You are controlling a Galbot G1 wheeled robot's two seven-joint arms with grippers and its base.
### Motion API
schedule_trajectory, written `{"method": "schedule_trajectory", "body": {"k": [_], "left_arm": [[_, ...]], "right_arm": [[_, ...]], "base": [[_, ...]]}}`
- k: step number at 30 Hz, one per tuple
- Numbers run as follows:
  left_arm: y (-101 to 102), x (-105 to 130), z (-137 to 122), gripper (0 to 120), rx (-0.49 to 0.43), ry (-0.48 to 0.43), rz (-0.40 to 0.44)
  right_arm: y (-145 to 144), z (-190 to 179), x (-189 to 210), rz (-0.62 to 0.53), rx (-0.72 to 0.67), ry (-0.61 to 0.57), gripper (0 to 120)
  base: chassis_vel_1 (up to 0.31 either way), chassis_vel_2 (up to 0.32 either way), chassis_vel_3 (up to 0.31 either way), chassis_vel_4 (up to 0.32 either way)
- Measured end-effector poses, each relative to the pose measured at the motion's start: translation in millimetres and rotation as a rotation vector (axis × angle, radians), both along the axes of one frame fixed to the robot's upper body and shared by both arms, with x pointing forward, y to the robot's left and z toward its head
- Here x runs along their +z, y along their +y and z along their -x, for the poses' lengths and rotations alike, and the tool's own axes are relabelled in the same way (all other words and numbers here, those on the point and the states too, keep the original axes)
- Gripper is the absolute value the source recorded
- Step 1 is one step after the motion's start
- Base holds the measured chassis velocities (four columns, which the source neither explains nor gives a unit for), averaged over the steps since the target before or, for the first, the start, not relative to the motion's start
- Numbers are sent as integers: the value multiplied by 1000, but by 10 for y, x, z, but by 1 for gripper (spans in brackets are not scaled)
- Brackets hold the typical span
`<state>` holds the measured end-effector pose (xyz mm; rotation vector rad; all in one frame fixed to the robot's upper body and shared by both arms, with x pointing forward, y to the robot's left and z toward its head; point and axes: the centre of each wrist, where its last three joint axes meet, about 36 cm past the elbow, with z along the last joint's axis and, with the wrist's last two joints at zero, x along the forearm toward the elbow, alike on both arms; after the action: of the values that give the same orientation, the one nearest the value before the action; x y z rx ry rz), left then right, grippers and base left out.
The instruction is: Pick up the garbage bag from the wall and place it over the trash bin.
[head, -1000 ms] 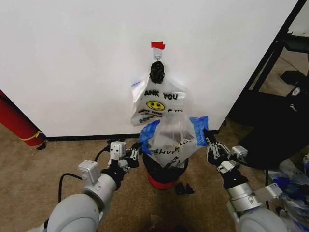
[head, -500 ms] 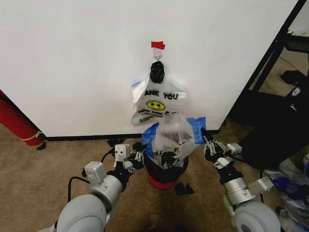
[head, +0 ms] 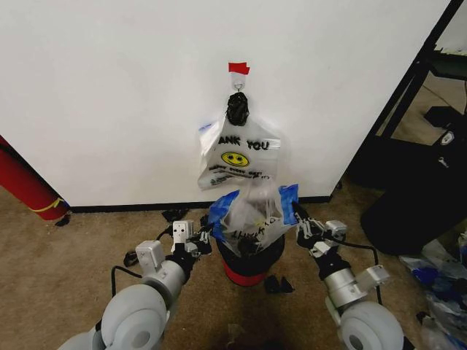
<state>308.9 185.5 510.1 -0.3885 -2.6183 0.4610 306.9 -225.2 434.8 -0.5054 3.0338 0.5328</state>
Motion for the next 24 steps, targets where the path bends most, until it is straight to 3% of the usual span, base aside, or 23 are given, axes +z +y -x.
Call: {"method": "schedule_trajectory", "body": {"k": [7, 15, 24], "left_arm": [[-16, -59, 75, 0, 6, 67, -35], [23, 151, 291, 0, -17, 94, -64], [-1, 381, 363, 0, -55, 77, -8]], "right_arm": [[5, 85, -3, 6, 17, 84, 0], [68, 194, 1, 20, 30, 171, 0], [41, 303, 499, -29, 47, 121, 0]], "base": [[0, 0, 0, 0], [0, 0, 0, 0], [0, 0, 0, 0]]}}
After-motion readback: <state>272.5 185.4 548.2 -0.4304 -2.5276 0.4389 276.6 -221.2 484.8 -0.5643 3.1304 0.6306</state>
